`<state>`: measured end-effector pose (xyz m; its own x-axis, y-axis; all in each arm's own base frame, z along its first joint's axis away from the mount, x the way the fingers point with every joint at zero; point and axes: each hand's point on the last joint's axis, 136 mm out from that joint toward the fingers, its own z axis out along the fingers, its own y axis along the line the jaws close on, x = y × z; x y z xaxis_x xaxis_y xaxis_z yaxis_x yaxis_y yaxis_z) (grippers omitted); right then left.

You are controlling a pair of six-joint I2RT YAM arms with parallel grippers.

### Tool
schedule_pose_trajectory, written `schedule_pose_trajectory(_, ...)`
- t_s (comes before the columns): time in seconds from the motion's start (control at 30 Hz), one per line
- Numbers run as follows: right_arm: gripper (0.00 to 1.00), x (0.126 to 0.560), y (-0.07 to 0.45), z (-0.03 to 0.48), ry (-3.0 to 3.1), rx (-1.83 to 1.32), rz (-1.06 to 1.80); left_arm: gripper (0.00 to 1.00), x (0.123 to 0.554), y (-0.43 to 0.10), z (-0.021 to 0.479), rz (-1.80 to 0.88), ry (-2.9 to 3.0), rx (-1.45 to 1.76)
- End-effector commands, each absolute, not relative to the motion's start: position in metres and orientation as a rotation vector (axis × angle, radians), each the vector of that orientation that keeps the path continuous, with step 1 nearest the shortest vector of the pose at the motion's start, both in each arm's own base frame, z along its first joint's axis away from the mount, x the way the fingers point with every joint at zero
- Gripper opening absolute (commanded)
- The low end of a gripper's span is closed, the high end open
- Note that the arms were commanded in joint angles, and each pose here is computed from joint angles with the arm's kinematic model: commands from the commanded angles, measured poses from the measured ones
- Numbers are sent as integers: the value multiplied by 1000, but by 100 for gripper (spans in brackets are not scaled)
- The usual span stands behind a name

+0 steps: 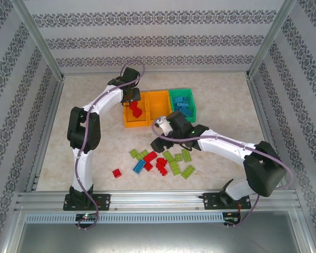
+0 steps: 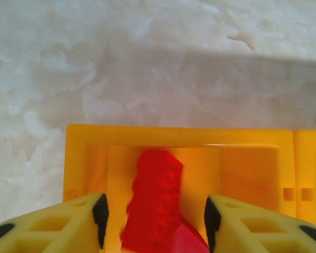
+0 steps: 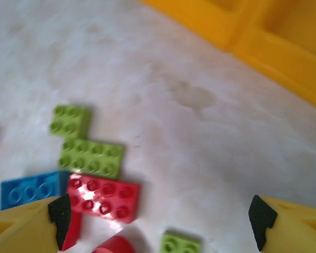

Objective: Sort the legos into containers by color

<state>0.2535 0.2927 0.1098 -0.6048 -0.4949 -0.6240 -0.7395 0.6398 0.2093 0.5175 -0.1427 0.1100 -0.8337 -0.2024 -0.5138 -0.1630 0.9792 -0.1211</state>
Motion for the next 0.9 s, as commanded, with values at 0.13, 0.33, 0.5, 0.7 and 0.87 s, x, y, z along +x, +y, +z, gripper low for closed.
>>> schedule_pose_trajectory(0.13,93,217,333,104,2219,-1295,548,70,515,-146,129,-211,2525,-284)
schedule_pose_trajectory(0.33,95,182,365,88,2216,-1422,548,89,491,-134,149,-195,2485,-298)
schedule_pose_trajectory(0.5,93,170,379,68,2264,-1483,487,96,465,-117,153,-159,2478,-339)
schedule_pose_trajectory(0.7,91,164,391,55,2291,-1516,415,100,440,-95,154,-140,2460,-407)
schedule_pose_trajectory(0.87,90,162,390,45,2328,-1526,360,100,428,-82,152,-135,2446,-448)
